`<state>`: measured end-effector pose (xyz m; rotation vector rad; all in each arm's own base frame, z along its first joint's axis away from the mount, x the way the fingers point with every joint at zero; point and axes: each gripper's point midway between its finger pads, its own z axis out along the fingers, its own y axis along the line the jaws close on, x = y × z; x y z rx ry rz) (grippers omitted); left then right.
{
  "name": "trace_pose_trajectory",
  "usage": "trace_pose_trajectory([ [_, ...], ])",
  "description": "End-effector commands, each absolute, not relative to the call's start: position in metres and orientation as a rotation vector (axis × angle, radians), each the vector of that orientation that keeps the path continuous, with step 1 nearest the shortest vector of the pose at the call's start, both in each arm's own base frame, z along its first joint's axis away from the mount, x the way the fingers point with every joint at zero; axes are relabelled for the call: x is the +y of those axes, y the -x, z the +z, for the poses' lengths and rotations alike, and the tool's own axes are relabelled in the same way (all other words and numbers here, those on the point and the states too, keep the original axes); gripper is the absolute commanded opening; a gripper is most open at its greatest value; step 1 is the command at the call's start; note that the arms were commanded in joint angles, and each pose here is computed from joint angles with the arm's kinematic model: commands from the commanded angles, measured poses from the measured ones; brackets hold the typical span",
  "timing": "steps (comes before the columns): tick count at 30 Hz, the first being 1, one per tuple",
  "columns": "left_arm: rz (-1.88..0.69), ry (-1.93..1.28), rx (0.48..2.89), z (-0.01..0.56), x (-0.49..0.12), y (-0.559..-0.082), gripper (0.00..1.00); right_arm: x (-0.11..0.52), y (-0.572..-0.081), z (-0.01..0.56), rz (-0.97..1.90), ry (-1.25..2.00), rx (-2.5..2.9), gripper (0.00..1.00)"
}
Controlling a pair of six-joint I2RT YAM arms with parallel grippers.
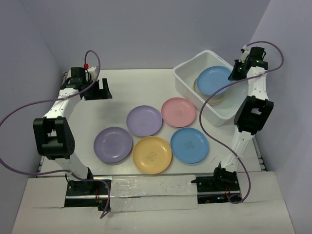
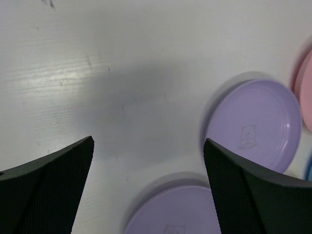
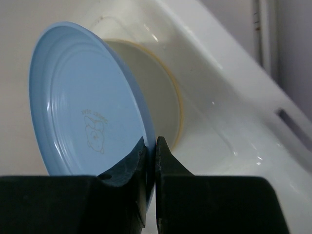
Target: Place the plates into the plastic bin on the countertop
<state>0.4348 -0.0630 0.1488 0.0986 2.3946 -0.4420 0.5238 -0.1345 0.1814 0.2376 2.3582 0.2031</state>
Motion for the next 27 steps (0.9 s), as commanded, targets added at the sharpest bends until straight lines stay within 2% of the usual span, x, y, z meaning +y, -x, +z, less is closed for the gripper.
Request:
trace_pose_trajectory([
  [1,-0.392,-0.174,2.442,0.140,-0.044,-0.417,0.99,-0.113,-0.539,0.173,0.202,-0.140,2.354,0.02],
  [3,-0.425,-0.258,2.498,0.127,-0.047,-0.402,0.99,-0.113,-0.541,0.161,0.146,-0.157,2.376,0.19],
  [5,-0.486,-0.384,2.553,0.114,-0.052,-0.380,0.98,-0.118,-0.543,0.159,0.091,-0.187,2.382,0.48],
  [8,-0.506,-0.527,2.546,0.104,-0.054,-0.363,0.99,-0.122,-0.546,0.177,0.048,-0.210,2.344,0.74],
  [10,-0.505,-0.578,2.570,0.090,-0.052,-0.353,0.98,-0.119,-0.546,0.193,0.047,-0.206,2.316,0.98],
  [14,-0.537,-0.645,2.611,0.067,-0.053,-0.344,0.94,-0.104,-0.545,0.236,0.061,-0.168,2.243,1.00],
  [20,-0.603,-0.755,2.664,0.039,-0.055,-0.325,0.84,-0.047,-0.534,0.297,0.151,-0.030,2.131,1.00],
  [27,-0.746,-0.962,2.710,0.015,-0.060,-0.282,0.66,0.011,-0.526,0.323,0.191,0.119,2.077,1.00],
])
